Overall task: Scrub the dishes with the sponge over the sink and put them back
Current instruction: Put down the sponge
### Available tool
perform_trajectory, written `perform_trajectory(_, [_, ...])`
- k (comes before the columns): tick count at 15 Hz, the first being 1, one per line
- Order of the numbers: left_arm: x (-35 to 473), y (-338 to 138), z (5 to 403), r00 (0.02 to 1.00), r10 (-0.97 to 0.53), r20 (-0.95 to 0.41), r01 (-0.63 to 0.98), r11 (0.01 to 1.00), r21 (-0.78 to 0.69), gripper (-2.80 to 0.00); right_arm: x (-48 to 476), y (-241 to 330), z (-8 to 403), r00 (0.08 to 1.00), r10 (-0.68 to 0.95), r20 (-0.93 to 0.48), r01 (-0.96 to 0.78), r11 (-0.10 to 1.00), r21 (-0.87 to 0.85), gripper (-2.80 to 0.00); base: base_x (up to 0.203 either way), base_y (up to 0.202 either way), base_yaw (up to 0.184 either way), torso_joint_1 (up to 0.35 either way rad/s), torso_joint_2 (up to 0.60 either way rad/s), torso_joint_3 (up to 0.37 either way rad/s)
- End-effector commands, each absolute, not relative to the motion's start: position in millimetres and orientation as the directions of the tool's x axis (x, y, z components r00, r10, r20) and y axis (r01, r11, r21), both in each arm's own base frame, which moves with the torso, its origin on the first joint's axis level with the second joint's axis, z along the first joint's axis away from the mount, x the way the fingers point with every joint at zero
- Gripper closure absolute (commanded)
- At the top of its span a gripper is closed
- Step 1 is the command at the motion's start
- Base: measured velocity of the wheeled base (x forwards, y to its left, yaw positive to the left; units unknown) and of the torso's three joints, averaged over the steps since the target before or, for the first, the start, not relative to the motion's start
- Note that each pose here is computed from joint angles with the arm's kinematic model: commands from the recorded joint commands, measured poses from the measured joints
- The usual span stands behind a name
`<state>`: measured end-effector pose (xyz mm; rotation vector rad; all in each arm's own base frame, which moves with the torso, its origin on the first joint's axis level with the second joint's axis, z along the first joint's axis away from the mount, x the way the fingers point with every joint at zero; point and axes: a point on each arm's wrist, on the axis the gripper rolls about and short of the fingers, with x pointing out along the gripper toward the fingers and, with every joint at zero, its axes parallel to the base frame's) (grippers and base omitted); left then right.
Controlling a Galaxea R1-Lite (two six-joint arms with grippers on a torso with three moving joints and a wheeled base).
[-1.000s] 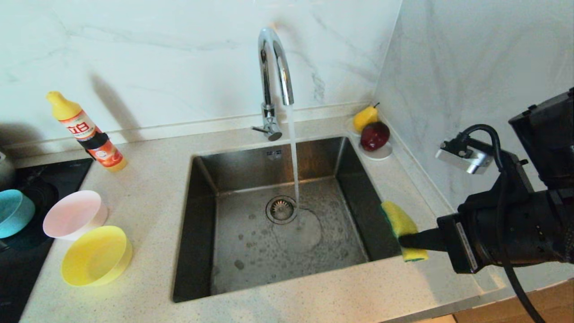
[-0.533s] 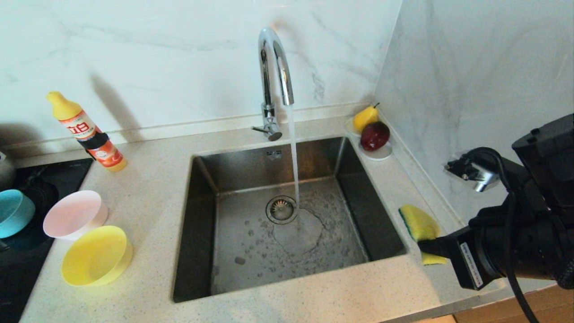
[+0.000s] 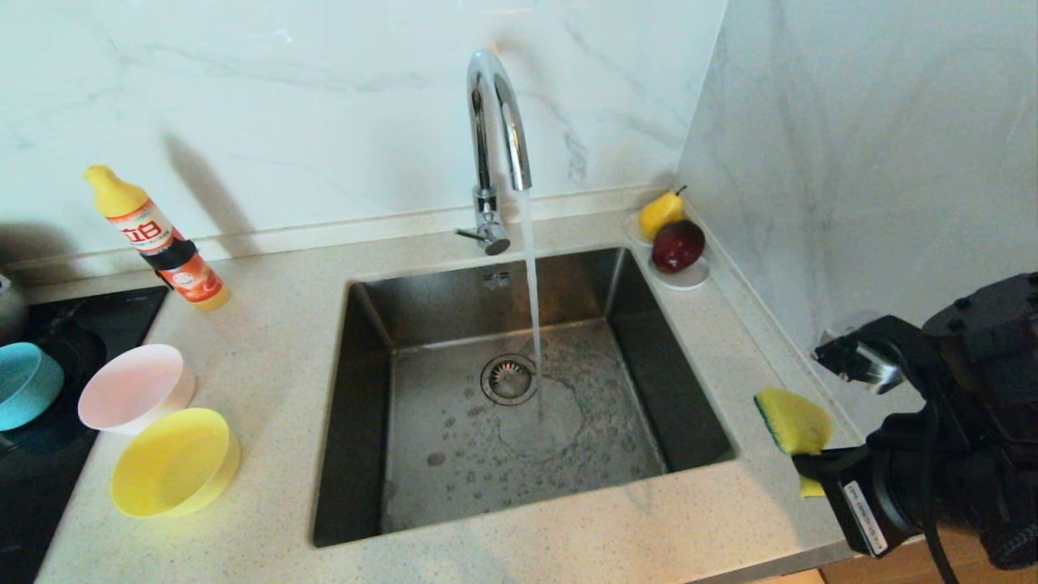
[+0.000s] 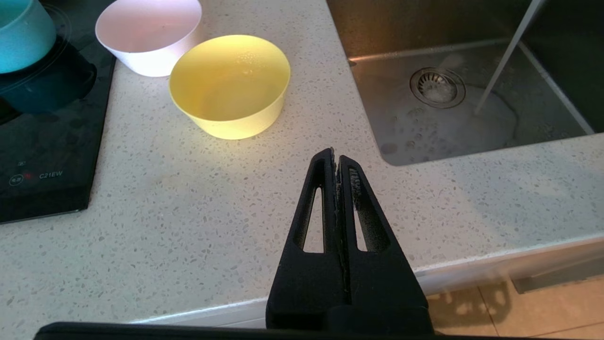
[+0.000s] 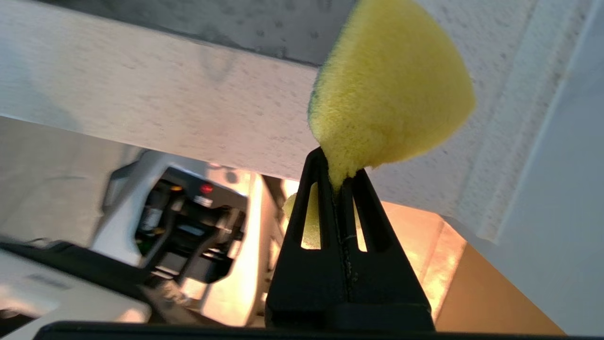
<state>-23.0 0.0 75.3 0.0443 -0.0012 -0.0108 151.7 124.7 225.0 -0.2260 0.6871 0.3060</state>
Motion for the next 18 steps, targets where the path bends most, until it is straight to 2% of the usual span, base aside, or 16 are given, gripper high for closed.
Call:
perform_trajectory(1, [-22.6, 0.0, 74.0, 1.000, -0.011, -0.005, 0.011, 0.999, 0.044, 0.00, 151.1, 130.0, 208.1, 0.723, 0.146, -0.675, -0.340, 0.926, -0.163, 0.00, 0.000, 0.000, 0.000, 0.000, 0.00, 0.000])
perform_trajectory(10, [-22.6, 0.0, 74.0, 1.000, -0.011, -0.005, 0.011, 0.999, 0.044, 0.00, 161.4, 136.0, 154.4, 0.766, 0.012, -0.642, -0.239, 0.934, -0.267, 0.00, 0.000, 0.000, 0.000, 0.000, 0.00, 0.000])
perform_trajectory(18, [-22.5, 0.0, 73.6, 1.000, -0.011, -0.006, 0.011, 0.999, 0.044, 0.00, 182.9, 135.5, 118.1, 0.746, -0.068, -0.662, -0.180, 0.937, -0.299, 0.00, 0.000, 0.000, 0.000, 0.000, 0.00, 0.000])
